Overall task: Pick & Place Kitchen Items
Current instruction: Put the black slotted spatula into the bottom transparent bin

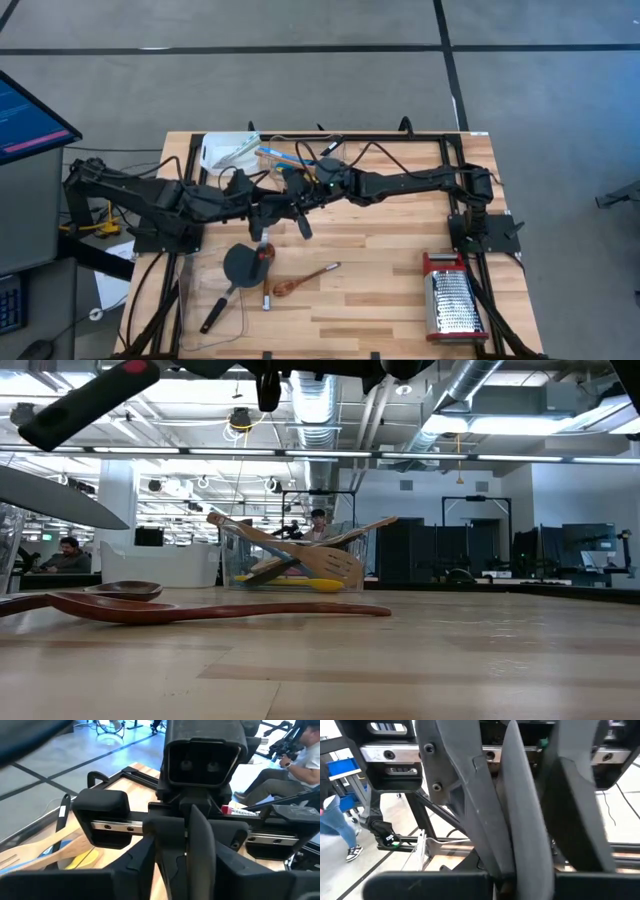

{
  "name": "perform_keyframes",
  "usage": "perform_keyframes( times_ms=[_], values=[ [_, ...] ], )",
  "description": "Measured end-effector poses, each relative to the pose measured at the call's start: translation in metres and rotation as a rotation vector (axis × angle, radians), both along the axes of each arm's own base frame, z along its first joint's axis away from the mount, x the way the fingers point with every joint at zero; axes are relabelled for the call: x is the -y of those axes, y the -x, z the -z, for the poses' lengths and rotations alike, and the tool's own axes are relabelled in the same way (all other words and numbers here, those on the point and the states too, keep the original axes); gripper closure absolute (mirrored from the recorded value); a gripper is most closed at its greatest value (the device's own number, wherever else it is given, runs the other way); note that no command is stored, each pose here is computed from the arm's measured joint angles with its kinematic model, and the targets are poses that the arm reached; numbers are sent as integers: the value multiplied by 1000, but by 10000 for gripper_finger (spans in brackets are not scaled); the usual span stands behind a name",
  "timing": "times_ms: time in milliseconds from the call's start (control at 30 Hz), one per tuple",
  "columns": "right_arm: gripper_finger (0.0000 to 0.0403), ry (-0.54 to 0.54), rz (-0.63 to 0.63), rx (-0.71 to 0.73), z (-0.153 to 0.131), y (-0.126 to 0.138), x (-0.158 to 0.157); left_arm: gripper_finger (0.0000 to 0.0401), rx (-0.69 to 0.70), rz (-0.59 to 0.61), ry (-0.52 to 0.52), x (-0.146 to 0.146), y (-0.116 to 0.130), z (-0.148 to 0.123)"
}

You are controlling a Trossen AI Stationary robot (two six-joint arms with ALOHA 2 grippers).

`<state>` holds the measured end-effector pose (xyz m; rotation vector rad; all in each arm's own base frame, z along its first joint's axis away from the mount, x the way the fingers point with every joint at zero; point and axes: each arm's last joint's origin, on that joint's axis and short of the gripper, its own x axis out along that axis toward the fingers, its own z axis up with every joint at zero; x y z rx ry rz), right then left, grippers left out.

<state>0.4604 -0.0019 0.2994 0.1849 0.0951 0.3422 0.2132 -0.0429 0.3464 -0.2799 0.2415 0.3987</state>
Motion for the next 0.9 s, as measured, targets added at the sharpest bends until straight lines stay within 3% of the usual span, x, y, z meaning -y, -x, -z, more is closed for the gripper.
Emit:
perform_keyframes(
  times_ms=[333,533,900],
  values=[
    [403,-5,22,-2,0,0,5,387,-5,1,-42,0,0,-1],
    [391,-10,13,8,-1,0,4,401,4,38,-75,0,2,-5],
    [309,-111,-5,-23,-3,2,20,401,74,66,-59,-4,19,-18]
  ],
)
